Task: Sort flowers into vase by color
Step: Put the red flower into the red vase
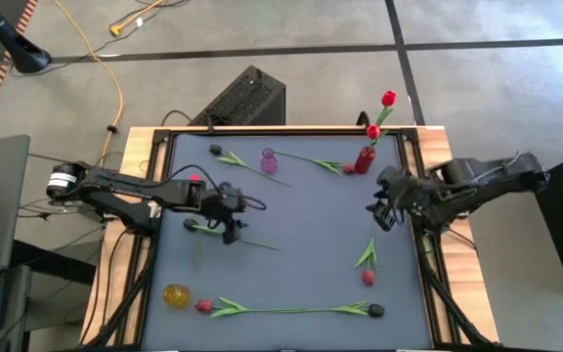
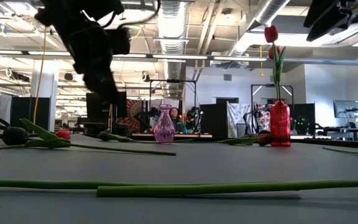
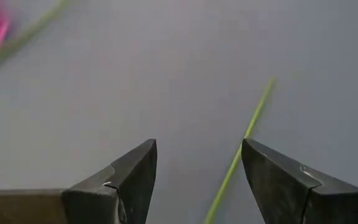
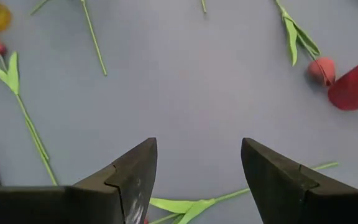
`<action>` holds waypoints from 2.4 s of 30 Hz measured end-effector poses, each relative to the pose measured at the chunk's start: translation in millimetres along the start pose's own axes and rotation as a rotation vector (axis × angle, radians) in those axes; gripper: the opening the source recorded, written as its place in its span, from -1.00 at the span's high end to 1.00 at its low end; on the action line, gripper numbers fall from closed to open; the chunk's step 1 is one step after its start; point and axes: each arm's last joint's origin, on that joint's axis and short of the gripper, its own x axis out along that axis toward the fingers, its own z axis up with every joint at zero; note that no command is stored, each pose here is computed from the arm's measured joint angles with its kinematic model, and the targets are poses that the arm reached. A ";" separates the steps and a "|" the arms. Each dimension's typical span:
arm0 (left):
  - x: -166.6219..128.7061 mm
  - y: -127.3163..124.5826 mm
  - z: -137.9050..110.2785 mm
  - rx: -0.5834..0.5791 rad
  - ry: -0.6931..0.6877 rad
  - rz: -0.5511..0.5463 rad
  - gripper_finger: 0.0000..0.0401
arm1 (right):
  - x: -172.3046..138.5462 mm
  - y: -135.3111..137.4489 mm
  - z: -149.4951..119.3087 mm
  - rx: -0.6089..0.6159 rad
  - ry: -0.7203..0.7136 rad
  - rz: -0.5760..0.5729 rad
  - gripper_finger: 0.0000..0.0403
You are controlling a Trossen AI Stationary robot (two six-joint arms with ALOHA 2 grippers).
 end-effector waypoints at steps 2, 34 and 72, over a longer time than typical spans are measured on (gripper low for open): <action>-6.3 5.5 -0.7 -0.139 0.071 0.093 -0.12 | 3.4 7.6 -3.5 -0.031 -0.008 -0.020 -0.29; 7.8 88.2 -73.6 -0.838 0.263 0.635 0.09 | 59.5 63.3 -18.7 -0.439 0.013 -0.169 -0.29; -6.3 88.5 -16.9 -0.666 -0.476 0.390 1.00 | 58.8 66.1 -20.7 -0.395 0.043 -0.118 -0.29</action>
